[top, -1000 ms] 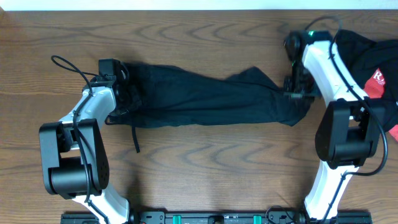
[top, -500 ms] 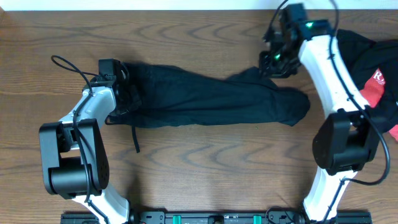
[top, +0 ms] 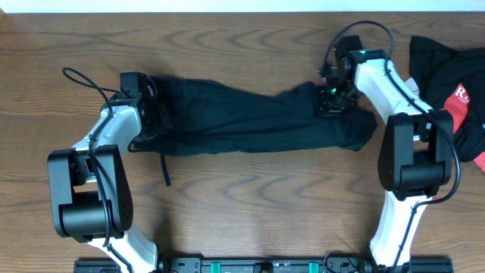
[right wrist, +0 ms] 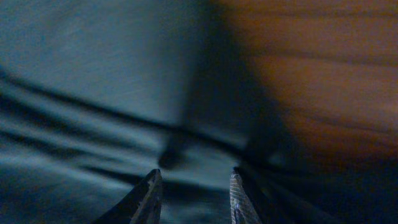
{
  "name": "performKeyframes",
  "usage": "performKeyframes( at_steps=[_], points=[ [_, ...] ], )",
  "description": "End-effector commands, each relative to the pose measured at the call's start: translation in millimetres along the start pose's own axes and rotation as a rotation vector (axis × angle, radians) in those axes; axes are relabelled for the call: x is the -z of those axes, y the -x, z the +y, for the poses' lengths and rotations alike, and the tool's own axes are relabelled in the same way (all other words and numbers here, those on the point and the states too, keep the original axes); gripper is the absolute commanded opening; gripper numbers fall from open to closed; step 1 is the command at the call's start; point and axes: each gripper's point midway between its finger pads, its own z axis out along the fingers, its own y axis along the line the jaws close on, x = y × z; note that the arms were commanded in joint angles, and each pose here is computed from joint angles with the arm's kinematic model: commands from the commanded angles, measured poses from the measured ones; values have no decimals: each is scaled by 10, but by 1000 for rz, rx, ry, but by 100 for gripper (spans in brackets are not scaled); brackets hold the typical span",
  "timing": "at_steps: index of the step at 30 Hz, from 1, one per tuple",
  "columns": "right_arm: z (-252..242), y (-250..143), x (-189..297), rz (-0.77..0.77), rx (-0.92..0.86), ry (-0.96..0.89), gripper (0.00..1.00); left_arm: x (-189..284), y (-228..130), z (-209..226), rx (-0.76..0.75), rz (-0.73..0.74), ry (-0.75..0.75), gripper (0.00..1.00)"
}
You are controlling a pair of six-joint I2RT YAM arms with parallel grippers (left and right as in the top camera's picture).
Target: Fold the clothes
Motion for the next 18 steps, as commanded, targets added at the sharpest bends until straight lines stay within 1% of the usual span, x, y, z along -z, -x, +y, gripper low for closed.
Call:
performKeyframes(
  at_steps=[1, 10, 14, 18],
  points=[
    [-558, 38, 15, -19, -77, -208, 35, -84, -99, 232, 9, 30, 89, 18],
    [-1113, 4, 163, -29, -169, -402, 35, -84, -99, 232, 9, 30, 89, 19],
    [-1094, -13, 302, -18, -191, -408, 33, -84, -99, 231, 9, 29, 89, 18],
    [-939, 67, 645, -51, -226, -386, 30, -84, -99, 232, 9, 30, 89, 19]
  ],
)
